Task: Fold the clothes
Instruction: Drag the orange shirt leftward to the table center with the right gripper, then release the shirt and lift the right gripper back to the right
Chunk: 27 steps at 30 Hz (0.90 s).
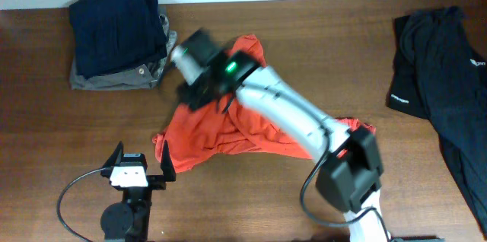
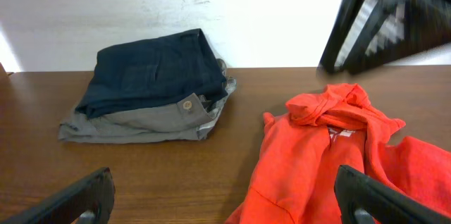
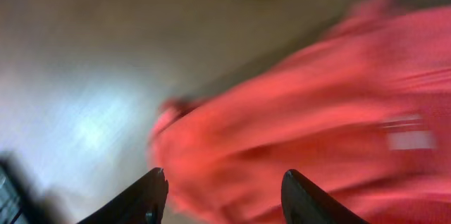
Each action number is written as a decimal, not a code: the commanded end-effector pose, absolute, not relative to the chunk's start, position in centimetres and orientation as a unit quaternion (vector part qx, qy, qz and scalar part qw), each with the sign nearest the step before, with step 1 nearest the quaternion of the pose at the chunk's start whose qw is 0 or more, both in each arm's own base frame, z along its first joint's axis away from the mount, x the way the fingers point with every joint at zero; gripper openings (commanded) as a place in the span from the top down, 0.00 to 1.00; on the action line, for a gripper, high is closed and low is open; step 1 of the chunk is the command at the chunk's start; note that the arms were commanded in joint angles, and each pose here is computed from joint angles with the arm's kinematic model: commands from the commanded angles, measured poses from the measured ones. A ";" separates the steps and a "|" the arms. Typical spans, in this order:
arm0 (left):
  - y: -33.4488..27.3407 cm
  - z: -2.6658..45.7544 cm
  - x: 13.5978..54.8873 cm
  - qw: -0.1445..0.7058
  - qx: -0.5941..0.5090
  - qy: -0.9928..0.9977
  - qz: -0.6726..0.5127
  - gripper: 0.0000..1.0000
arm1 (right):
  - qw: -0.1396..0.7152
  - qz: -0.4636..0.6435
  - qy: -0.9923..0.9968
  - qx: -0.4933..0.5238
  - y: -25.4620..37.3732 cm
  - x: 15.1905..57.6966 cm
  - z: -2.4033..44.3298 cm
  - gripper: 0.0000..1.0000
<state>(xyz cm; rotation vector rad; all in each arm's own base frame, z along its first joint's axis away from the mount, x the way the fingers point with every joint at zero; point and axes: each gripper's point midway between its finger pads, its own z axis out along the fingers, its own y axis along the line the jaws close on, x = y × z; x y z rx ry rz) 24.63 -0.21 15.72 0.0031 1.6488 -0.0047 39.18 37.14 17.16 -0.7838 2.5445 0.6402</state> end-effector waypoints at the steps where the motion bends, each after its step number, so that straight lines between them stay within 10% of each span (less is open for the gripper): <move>1: -0.3 15.6 24.6 0.678 0.000 0.735 -0.007 0.01 | 0.260 0.202 0.922 -0.203 30.2 45.9 19.8 0.43; 10: -0.3 15.6 24.6 0.678 0.000 0.735 -0.007 0.01 | 0.275 0.216 0.932 -0.094 18.2 54.6 15.9 0.44; 27: -0.3 15.6 24.6 0.678 0.000 0.735 -0.007 0.01 | 0.248 0.167 0.949 -0.100 20.4 57.2 3.4 0.54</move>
